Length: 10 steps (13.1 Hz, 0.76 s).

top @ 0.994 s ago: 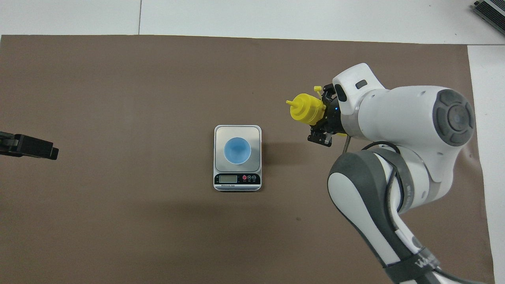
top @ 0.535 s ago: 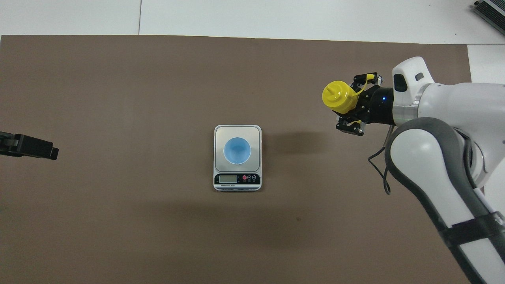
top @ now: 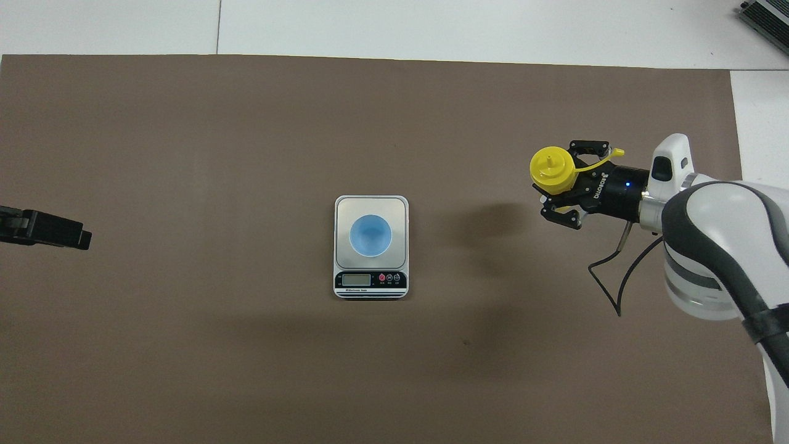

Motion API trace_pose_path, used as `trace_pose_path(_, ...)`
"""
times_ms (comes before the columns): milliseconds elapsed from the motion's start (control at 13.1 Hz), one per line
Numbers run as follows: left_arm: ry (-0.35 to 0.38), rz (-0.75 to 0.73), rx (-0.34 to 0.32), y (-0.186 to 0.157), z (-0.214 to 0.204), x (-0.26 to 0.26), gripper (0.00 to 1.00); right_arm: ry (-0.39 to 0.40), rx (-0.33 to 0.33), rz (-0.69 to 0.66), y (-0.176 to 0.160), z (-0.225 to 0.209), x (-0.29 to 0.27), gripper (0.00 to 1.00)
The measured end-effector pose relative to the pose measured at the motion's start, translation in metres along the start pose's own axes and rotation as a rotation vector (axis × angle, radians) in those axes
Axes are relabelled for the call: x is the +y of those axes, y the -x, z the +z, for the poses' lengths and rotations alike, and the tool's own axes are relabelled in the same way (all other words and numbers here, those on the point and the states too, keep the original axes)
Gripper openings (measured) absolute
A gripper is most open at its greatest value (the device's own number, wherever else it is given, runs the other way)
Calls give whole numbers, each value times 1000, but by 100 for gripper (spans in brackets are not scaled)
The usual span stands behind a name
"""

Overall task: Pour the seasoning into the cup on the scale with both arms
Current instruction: 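Lower the bottle onto the table and open the right gripper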

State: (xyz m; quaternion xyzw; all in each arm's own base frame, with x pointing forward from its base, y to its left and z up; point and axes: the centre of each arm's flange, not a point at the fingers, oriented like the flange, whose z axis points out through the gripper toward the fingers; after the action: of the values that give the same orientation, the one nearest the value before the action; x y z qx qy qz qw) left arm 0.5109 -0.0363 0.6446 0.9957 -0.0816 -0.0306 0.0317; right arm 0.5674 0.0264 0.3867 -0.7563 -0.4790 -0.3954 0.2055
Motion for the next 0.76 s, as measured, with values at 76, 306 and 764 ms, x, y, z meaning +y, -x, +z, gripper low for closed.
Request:
trace_pose_path(76, 0, 0, -1, 0, 0, 0, 100, 19, 30, 18, 17, -1, -3, 47)
trace_pose_path(306, -16, -12, -5, 0, 2, -2, 100, 79, 84, 41, 64, -10, -11, 47)
trace_pose_path(764, -43, -113, 31, -4, 9, 2, 100, 119, 136, 108, 95, -15, -22, 47)
